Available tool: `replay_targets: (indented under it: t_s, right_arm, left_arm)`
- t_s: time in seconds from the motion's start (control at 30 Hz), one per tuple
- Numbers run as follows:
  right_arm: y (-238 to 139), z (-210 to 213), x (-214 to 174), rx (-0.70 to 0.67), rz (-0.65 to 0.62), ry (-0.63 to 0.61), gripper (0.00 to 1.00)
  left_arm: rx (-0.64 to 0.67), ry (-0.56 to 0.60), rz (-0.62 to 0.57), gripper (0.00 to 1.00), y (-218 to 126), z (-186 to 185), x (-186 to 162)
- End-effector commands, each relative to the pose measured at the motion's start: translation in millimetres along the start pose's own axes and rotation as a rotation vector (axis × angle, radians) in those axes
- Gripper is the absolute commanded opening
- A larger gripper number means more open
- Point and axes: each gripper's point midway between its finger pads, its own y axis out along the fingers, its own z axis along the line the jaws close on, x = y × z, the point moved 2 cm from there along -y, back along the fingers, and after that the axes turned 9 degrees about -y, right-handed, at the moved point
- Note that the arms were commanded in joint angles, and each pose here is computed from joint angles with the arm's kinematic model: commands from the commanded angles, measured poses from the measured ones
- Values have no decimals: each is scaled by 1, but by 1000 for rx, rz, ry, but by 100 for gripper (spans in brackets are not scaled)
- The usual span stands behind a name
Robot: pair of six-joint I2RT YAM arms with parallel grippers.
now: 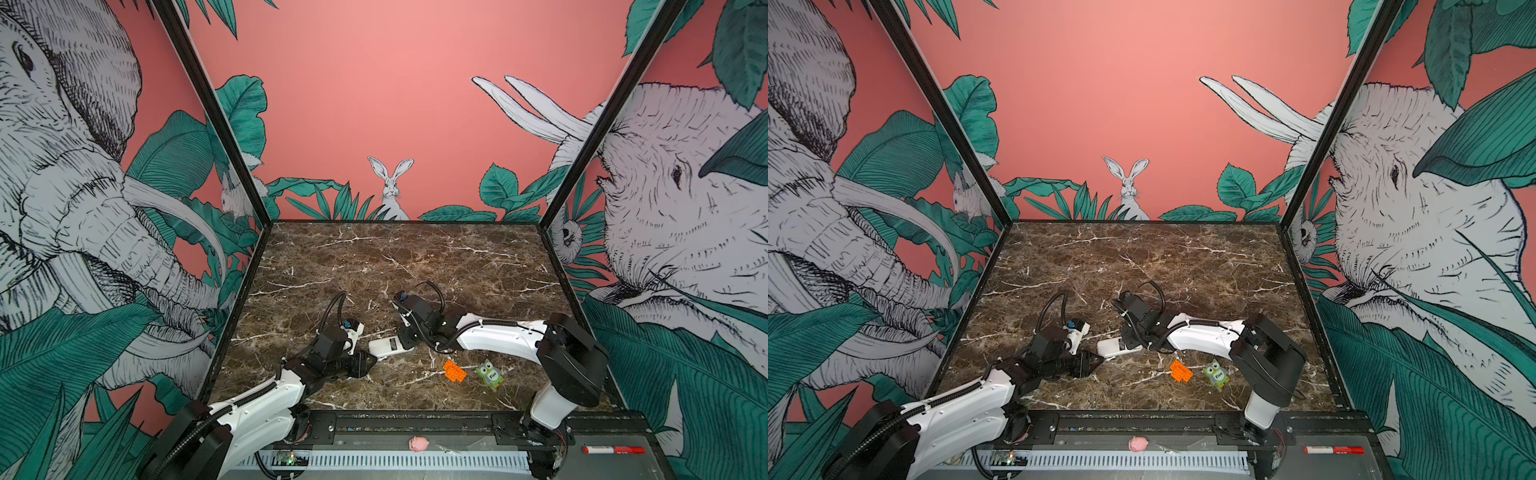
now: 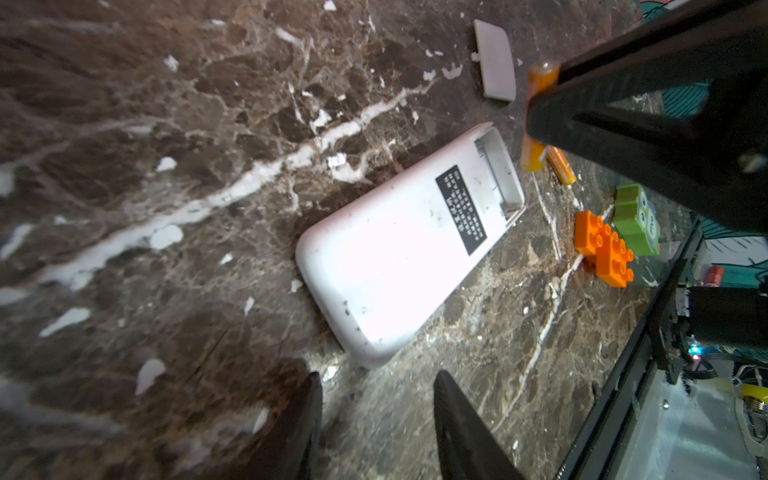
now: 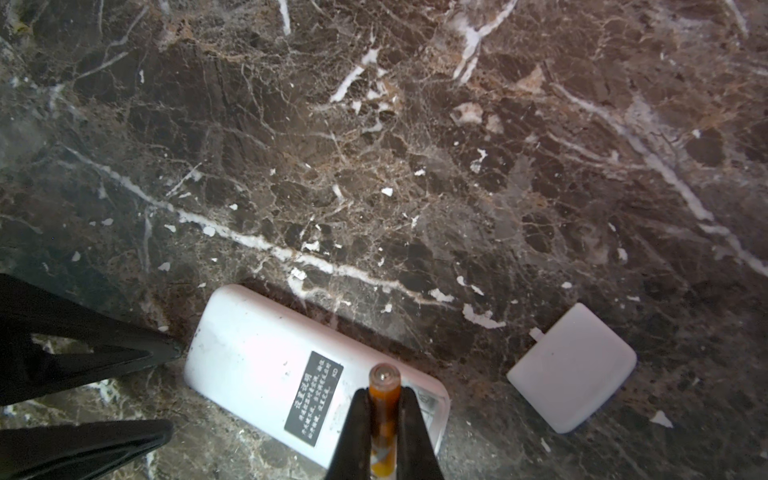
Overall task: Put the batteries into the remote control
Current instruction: 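Carry the battery over the remote's open battery compartment with the right gripper, then lower the battery into the compartment and open the right gripper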
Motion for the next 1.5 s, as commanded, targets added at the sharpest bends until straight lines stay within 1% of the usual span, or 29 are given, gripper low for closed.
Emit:
replay_targets:
  t_s: [0.0,0.43,1.47]
  right_arm:
    - [6,-2,-7,-19,8,19,0]
    - [12,-1,-13,-11,16,43,1]
    - [18,2,-19,8,39,79,7]
  left_arm:
    - [23,-4,28,45,-1,7,-10]
    - [14,-1,29,46,-1,6,-10]
    - [-1,4,5,45,-5,4,-9]
